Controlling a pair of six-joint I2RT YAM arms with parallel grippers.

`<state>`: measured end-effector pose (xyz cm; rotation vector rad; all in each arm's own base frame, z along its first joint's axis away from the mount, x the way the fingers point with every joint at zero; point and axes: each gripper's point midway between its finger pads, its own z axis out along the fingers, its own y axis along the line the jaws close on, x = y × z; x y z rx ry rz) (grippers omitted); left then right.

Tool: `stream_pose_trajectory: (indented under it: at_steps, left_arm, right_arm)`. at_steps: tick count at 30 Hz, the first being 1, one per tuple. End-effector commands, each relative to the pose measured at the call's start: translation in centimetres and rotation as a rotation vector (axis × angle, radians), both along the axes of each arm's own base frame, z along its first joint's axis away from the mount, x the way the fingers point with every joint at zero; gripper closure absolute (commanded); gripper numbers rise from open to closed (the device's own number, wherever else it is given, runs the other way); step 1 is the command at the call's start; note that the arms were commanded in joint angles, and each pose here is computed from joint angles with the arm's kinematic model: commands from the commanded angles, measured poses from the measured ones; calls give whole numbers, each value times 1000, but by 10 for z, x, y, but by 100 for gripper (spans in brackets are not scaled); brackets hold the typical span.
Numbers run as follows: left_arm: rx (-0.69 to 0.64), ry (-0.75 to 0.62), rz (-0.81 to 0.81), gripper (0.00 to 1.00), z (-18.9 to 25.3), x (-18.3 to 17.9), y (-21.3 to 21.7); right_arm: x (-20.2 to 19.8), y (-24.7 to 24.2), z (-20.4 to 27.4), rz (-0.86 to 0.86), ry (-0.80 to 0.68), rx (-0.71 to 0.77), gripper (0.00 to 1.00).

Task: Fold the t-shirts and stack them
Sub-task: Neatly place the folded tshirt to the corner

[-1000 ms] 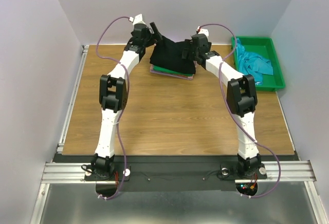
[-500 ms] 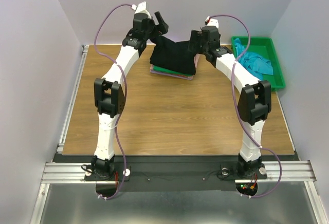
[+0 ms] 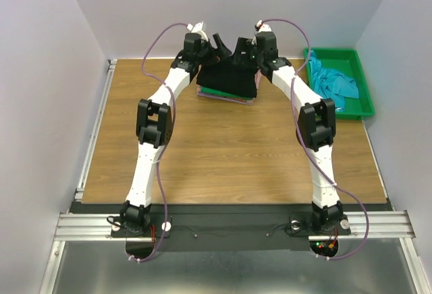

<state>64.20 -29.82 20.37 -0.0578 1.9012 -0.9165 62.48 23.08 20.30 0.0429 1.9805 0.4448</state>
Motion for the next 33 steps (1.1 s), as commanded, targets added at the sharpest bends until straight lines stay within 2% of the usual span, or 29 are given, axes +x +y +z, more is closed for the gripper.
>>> stream_pose_trajectory:
  at_steps: [1, 7, 12, 14, 17, 18, 19, 20, 21, 22, 23, 24, 25, 27, 28, 29, 30, 31, 32, 33]
  left_arm:
    - [-32, -3, 51, 1, -5, 22, 36]
    - [-33, 112, 88, 1, -68, 36, 64]
    - [-50, 149, 85, 1, -77, 38, 72]
    - [-57, 124, 86, 1, -58, 38, 74]
    - [-76, 19, 91, 1, 14, 33, 80]
    - [-77, -30, 98, 1, 54, 24, 84]
    - [-79, -62, 102, 1, 77, 18, 86]
    - [-77, -92, 112, 1, 99, 12, 89]
    - [-62, -149, 132, 1, 140, -3, 97]
    - [-52, -172, 139, 1, 158, -12, 100]
    - [-36, -178, 151, 1, 169, -22, 105]
    - [-27, -200, 182, 1, 194, -42, 115]
    - [-8, -209, 189, 1, 200, -53, 119]
    - [13, -214, 186, 1, 213, -89, 126]
    - [34, -214, 182, 1, 212, -100, 128]
    - [46, -203, 185, 1, 209, -112, 131]
    - [64, -173, 203, 1, 199, -135, 137]
    - [74, -154, 225, 1, 191, -146, 140]
    - [90, -133, 241, 1, 180, -157, 143]
    - [100, -162, 276, 1, 190, -181, 148]
  right_arm:
    - [22, -8, -27, 6, 28, 56, 0]
    - [32, -34, -81, -38, 132, 104, 0]
    - [32, -35, -71, -23, 112, 91, 0]
    - [31, -36, -43, -12, 66, 89, 0]
    - [24, -42, 11, -15, -23, 71, 0]
    - [22, -47, 25, -34, -47, 60, 0]
    - [13, -52, 63, -41, -103, 65, 0]
    - [7, -55, 77, -44, -124, 61, 0]
    - [-1, -60, 80, -59, -121, 47, 0]
    - [-10, -63, 90, -64, -129, 44, 0]
    - [-28, -69, 129, -68, -186, 57, 0]
    - [-39, -72, 115, -71, -149, 45, 0]
    - [-62, -76, 151, -70, -201, 65, 0]
    - [-85, -81, 155, -78, -188, 83, 0]
    - [-101, -85, 134, -80, -139, 79, 0]
    - [-114, -87, 135, -80, -133, 86, 0]
    - [-138, -91, 160, -75, -173, 120, 0]
    - [-152, -93, 152, -76, -153, 126, 0]
    - [-167, -95, 118, -80, -79, 122, 0]
    - [-182, -97, 110, -82, -60, 139, 0]
